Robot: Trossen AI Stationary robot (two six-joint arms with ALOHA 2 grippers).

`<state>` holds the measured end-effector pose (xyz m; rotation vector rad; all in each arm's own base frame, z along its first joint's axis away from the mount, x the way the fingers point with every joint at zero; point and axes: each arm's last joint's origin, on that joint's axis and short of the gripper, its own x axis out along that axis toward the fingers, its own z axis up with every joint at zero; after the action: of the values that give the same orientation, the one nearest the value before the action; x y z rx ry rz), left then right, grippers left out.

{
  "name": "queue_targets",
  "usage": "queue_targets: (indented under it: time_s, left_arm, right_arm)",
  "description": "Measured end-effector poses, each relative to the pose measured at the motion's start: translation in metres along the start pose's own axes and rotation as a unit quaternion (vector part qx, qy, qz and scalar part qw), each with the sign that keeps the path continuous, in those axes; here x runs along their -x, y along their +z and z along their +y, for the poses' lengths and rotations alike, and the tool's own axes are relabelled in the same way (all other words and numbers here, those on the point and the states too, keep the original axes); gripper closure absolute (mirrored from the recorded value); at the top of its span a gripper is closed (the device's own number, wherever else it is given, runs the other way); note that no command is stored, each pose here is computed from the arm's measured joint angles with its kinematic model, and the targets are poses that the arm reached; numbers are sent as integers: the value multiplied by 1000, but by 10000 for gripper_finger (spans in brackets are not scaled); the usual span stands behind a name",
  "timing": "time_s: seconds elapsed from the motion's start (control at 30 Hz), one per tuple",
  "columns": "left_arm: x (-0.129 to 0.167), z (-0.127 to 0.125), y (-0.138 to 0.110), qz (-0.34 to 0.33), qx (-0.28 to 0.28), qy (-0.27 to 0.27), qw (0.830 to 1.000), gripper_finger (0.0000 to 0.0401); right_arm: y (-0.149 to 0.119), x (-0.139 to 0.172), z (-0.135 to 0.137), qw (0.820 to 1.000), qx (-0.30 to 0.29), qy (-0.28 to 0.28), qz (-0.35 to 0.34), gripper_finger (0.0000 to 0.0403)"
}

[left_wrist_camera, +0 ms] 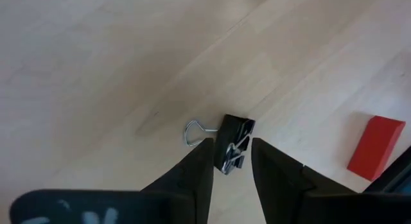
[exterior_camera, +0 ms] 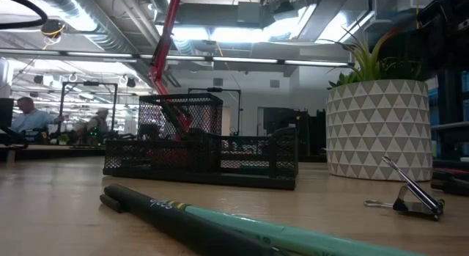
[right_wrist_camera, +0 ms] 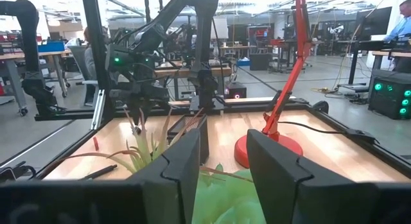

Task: Pick and place office supplies into organizer
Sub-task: Put the left black binder clip into the black desk organizer

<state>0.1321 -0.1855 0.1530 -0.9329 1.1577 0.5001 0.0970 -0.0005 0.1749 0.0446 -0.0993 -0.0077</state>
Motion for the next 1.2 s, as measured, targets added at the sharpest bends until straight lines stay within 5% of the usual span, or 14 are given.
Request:
queue_targets:
  time_s: [0.33, 0.67, 0.9, 1.2]
  left_arm:
    - [1, -1, -1, 16, -17, -3, 1000, 393]
    - [9, -11, 4, -68, -81, -65, 992, 398]
    - [29, -23, 20, -197, -161, -105, 961, 399]
    - [23, -34, 71, -285, -265, -27, 921, 399]
  right_arm:
    - [0, 0, 0, 1000, 2, 0, 0, 271]
    - [0, 0, 0, 1000, 15, 0, 0, 271]
    - [0, 0, 0, 1000, 25, 0, 0, 271]
    - [0, 0, 0, 1000, 25, 0, 0, 271]
